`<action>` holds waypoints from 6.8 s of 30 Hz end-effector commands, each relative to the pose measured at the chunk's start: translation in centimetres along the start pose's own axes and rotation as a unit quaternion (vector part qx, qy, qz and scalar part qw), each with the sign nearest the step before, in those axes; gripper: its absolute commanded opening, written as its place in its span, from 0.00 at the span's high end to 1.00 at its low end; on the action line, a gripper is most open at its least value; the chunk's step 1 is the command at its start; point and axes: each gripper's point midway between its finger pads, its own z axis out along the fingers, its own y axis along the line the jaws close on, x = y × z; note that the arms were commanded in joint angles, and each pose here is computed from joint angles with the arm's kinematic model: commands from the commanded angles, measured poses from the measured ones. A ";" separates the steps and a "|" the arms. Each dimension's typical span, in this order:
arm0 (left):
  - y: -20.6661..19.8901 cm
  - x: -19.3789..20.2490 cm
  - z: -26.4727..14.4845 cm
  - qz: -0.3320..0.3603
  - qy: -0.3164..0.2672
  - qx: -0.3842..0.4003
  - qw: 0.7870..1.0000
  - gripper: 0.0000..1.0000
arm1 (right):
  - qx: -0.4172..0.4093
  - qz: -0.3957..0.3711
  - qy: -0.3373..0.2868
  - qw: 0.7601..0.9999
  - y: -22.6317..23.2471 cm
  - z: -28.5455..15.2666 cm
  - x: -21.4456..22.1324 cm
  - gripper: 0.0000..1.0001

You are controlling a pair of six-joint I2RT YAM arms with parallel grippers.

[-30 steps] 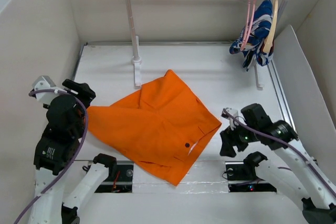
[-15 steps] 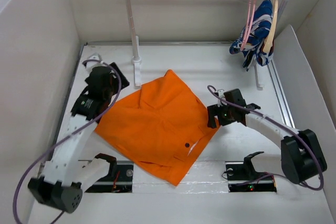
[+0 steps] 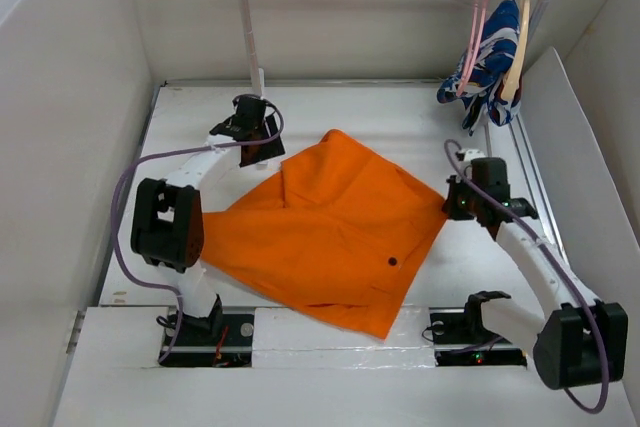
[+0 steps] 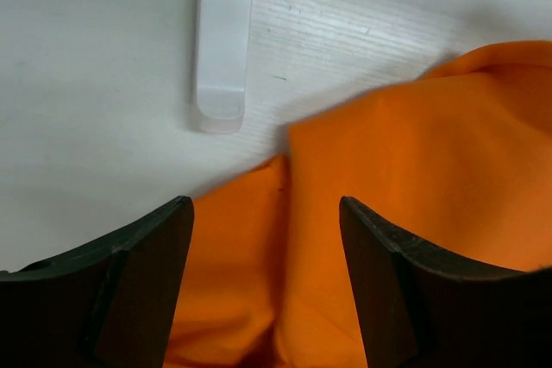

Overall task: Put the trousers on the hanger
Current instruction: Flatten out the trousers at the center of the board.

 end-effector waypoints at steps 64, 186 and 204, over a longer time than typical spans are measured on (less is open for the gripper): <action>-6.6 4.8 2.4 0.075 0.031 0.059 0.995 0.52 | 0.000 -0.064 -0.124 0.990 0.7 -9.3 -7.1 1.00; -19.5 14.4 2.1 0.026 0.212 0.324 0.922 0.11 | 0.001 -0.068 -0.202 0.977 4.1 -23.3 -8.7 1.00; -6.1 -2.8 -13.6 -0.080 -0.083 0.257 0.960 1.00 | 0.039 -0.072 -0.205 0.975 2.5 -23.1 -8.1 1.00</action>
